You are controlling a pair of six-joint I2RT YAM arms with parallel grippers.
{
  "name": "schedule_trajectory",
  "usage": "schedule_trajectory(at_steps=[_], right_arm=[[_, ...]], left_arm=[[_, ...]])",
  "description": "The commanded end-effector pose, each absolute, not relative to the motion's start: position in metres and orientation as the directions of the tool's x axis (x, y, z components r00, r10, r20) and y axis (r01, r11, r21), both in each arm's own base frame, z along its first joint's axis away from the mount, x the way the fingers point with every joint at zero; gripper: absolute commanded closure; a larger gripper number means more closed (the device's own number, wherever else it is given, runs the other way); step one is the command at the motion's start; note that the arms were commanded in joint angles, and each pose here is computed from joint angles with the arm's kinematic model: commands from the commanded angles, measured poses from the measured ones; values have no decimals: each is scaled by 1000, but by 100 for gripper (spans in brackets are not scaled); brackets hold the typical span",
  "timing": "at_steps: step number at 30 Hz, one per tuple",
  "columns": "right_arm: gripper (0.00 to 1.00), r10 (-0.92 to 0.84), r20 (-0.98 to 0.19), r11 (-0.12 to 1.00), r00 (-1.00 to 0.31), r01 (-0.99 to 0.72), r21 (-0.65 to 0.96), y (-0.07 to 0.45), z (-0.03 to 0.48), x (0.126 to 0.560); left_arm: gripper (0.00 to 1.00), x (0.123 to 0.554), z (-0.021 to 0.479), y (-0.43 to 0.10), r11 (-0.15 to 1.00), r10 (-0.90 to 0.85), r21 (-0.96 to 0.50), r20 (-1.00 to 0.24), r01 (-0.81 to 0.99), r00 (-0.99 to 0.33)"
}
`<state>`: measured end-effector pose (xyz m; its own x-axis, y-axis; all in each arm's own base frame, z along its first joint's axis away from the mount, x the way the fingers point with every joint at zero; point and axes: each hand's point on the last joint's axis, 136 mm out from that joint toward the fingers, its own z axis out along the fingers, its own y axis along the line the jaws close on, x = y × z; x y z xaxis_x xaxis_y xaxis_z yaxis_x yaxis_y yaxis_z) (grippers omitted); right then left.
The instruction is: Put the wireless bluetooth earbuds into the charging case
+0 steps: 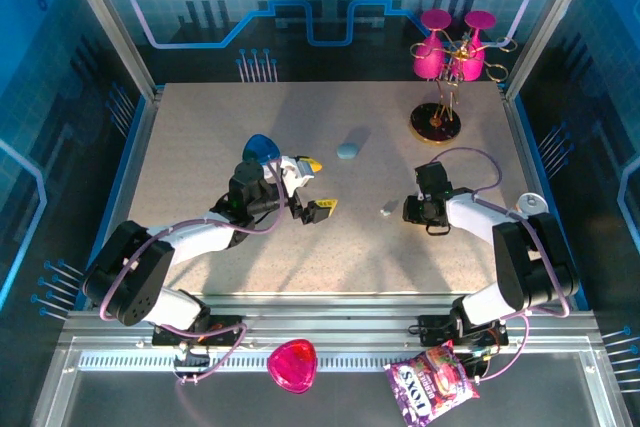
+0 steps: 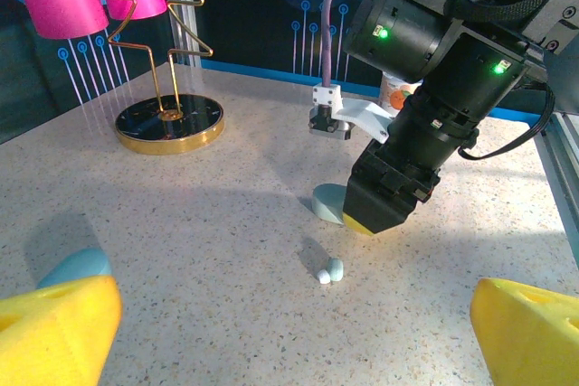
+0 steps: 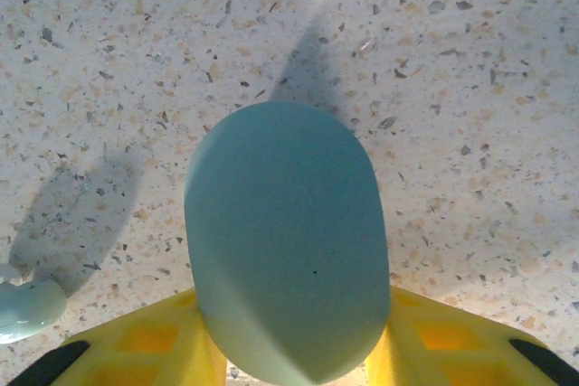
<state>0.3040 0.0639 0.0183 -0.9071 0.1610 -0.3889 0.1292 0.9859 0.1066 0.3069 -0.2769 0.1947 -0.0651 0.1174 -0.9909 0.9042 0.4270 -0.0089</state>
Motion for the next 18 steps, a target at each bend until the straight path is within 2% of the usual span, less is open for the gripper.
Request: schedule_trajectory(at_steps=[1, 4, 6, 8, 18], right_arm=[[60, 142, -404, 987, -904, 100, 123, 71, 27, 308], [59, 138, -402, 988, -905, 95, 126, 73, 28, 308], [49, 137, -401, 988, -906, 95, 123, 72, 29, 309], [45, 136, -400, 988, -906, 96, 120, 72, 28, 310], [49, 150, -397, 988, -906, 119, 102, 69, 25, 318]], left_arm=[[1, 302, 200, -281, 405, 96, -4, -994, 914, -47], [1, 302, 201, -281, 404, 98, -3, -994, 915, -47], [1, 302, 201, -281, 405, 101, 1, -994, 914, -43], [1, 302, 201, -281, 405, 101, 2, -994, 915, -42], [1, 302, 202, -281, 403, 99, 2, -994, 915, -41]])
